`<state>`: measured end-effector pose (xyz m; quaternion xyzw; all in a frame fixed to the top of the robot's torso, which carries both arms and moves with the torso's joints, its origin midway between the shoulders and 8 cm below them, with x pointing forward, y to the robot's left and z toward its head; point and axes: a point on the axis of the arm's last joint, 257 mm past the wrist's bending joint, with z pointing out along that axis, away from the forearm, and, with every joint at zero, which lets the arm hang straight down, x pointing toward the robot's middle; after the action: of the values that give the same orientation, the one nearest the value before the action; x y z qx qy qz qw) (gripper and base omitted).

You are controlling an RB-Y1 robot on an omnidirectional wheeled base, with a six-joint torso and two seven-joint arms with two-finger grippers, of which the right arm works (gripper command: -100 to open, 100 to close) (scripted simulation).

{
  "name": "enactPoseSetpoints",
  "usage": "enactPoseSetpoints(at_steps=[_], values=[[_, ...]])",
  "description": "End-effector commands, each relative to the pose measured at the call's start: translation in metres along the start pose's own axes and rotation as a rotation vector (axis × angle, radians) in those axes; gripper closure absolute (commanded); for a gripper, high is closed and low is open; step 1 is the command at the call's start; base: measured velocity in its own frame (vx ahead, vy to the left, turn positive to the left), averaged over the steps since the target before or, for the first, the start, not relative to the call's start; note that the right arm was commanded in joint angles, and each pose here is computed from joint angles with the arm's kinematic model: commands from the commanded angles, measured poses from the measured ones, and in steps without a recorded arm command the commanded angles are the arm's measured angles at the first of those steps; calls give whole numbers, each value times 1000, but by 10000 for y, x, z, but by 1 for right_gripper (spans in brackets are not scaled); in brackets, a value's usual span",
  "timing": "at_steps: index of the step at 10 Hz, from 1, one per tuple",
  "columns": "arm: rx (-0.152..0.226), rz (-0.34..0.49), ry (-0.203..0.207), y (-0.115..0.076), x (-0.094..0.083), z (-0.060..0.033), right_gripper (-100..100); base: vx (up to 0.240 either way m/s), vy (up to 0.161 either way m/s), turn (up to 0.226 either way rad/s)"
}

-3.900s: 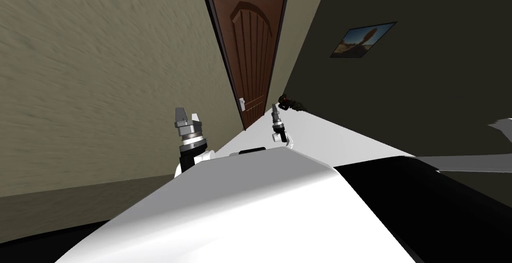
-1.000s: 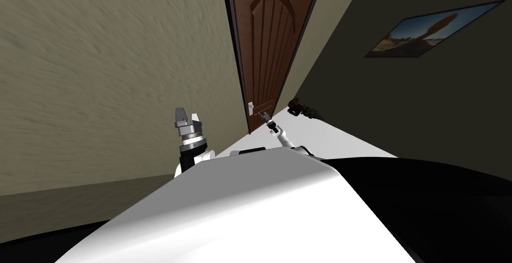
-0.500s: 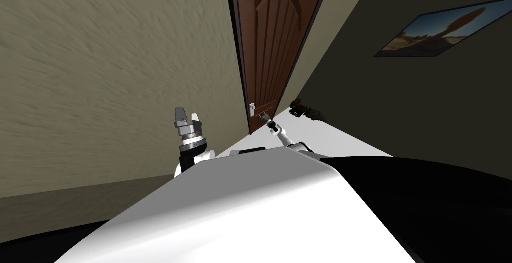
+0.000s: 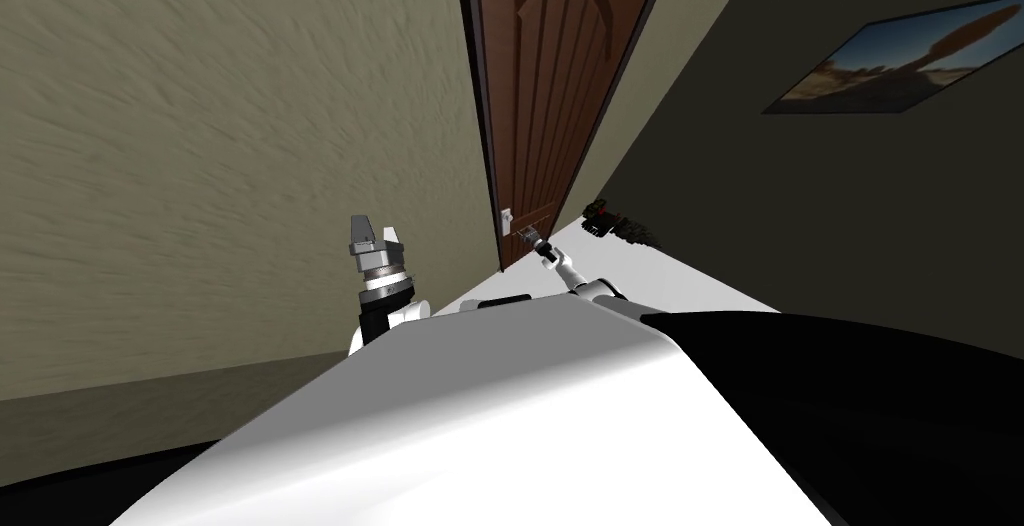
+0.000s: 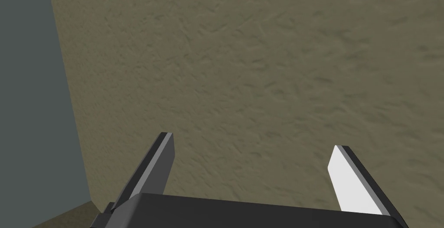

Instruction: Pull the door open

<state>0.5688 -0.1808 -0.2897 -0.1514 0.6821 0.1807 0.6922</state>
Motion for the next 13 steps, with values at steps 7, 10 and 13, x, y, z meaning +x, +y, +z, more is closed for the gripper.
enactPoseSetpoints(at_steps=[7,10,13], values=[[24,-22,15,-193,46,-66,-100,113,53,41],[40,-22,15,-296,48,-117,-100,150,102,56],[42,-21,16,-313,44,-122,100,74,41,14]])
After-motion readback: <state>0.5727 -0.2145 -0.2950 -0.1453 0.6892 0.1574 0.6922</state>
